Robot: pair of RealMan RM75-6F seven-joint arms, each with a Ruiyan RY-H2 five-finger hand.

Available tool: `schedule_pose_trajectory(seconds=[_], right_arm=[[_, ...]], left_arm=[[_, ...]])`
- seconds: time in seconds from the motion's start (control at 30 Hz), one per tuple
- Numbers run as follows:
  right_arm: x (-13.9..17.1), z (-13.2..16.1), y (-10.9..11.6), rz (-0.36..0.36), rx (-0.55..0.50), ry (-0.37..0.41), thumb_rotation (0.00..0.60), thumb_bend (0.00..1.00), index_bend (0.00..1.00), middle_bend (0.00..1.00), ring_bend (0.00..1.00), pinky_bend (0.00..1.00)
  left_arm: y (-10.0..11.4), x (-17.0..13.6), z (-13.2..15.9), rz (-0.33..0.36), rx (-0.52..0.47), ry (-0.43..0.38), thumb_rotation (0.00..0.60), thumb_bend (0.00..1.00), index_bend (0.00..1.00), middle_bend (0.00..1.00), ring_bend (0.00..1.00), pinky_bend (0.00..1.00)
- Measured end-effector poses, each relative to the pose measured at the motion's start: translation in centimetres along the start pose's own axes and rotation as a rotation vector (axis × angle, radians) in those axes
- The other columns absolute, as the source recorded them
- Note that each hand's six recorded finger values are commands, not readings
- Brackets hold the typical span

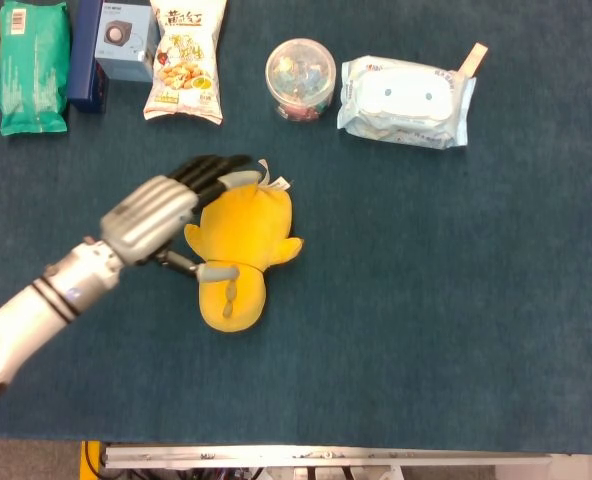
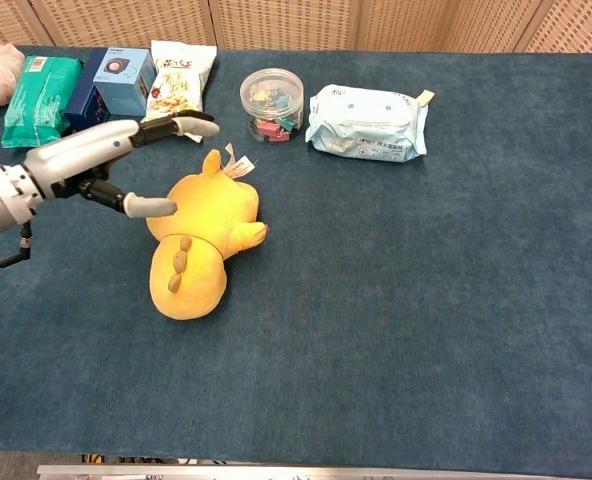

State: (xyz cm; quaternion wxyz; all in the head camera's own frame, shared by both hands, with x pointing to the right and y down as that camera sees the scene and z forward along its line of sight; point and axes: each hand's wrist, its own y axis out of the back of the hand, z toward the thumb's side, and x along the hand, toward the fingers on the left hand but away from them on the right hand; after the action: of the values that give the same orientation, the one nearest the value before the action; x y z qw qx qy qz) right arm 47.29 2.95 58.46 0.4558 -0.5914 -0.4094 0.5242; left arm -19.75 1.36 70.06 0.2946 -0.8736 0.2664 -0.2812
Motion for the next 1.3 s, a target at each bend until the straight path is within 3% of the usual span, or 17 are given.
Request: schedule_pose_trajectory(seconds=[0.5, 0.83, 1.3], right_arm=[[0.4, -1.1, -0.5, 0.022, 0.004, -0.033, 0.6, 0.16, 0.26, 0.36, 0.33, 0.39], [0.7, -1.4, -0.5, 0.028, 0.007, -0.049, 0.6, 0.16, 0.26, 0.36, 0.33, 0.39], [0.8, -1.6, -0.8, 0.042, 0.007, -0.057, 0.6, 0.16, 0.26, 0.36, 0.33, 0.39]], left_arm=[[-2.1, 5.3, -0.5, -0.034, 0.096, 0.031, 0.154, 0.03, 0.0, 0.0, 0.0, 0.0], [-4.2, 8.3, -0.3, -0.059, 0.15, 0.049, 0.144, 0.03, 0.0, 0.0, 0.0, 0.0], [-4.0, 9.0, -3.0, -0.059, 0.152, 0.149, 0.142, 0.03, 0.0, 0.0, 0.0, 0.0]])
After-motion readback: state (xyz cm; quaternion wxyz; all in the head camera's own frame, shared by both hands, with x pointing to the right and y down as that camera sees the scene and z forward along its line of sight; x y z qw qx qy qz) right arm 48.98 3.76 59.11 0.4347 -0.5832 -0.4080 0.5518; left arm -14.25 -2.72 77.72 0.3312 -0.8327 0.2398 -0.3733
